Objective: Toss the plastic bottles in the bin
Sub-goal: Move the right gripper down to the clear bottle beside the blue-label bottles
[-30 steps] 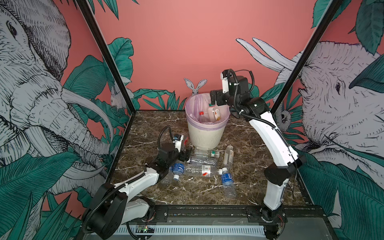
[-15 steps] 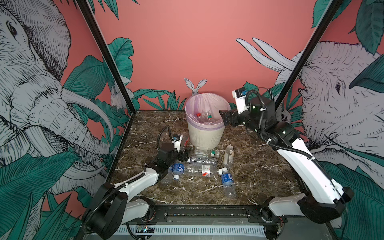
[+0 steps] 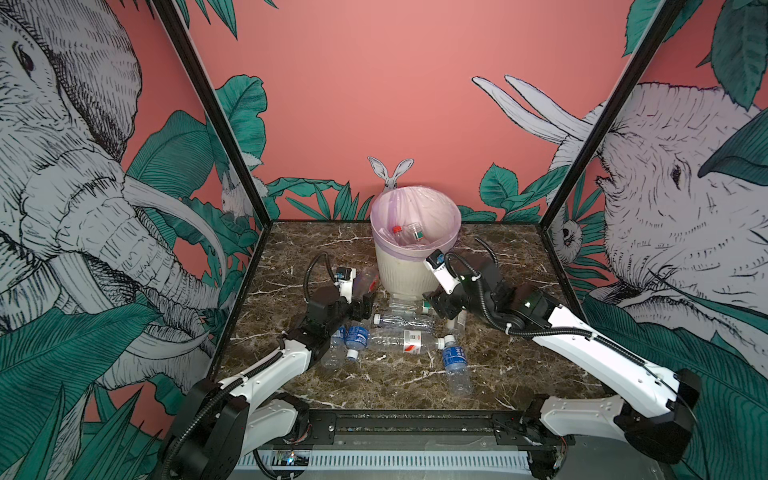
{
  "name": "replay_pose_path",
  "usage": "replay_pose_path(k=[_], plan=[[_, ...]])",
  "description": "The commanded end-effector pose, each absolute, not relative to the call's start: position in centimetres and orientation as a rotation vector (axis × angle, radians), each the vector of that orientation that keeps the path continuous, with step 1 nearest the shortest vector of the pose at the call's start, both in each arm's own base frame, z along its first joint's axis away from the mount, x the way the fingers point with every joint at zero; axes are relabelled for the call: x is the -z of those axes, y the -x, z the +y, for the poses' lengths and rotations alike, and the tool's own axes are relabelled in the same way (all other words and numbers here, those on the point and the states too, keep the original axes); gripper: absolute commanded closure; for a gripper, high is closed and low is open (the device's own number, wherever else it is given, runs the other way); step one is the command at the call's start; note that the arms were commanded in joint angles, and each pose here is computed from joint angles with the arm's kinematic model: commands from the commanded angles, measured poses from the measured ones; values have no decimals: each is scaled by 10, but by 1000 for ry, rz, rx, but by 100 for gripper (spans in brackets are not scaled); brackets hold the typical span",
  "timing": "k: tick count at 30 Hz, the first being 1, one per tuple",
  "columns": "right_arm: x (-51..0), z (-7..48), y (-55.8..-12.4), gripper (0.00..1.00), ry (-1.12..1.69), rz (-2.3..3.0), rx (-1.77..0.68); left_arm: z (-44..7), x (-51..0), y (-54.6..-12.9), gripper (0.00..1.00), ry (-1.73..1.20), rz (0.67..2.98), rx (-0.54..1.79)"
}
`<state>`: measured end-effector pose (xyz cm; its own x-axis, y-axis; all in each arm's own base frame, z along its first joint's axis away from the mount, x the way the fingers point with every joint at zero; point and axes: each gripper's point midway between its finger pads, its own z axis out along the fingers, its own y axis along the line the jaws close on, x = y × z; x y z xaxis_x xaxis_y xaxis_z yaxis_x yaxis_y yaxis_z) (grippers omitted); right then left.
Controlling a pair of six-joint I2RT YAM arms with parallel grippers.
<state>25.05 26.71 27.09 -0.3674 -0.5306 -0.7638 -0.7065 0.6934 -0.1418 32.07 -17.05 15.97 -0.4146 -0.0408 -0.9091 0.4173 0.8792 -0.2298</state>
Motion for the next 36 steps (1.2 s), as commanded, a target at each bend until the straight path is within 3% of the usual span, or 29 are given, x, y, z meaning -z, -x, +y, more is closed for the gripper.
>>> replay_pose_path(k=[1, 11, 17, 20, 23, 28, 36], plan=[[-256, 280, -243, 29, 1017, 2050, -278, -164, -165, -319, 15, -228, 1920, 547], [-190, 323, -219, 22, 1243, 2137, -348, -141, -165, -321, 16, -147, 1924, 490], [-159, 342, -202, 42, 1390, 2171, -376, -123, -152, -328, 16, -61, 1991, 456], [-143, 347, -196, 43, 1440, 2184, -372, -119, -146, -330, 16, -24, 2011, 479], [-130, 350, -193, 44, 1462, 2202, -376, -119, -144, -331, 16, -20, 2020, 488], [-110, 354, -190, 35, 1499, 2239, -377, -119, -141, -333, 16, -22, 2034, 490], [-90, 358, -191, 33, 1552, 2262, -349, -120, -140, -333, 16, -20, 2040, 501]])
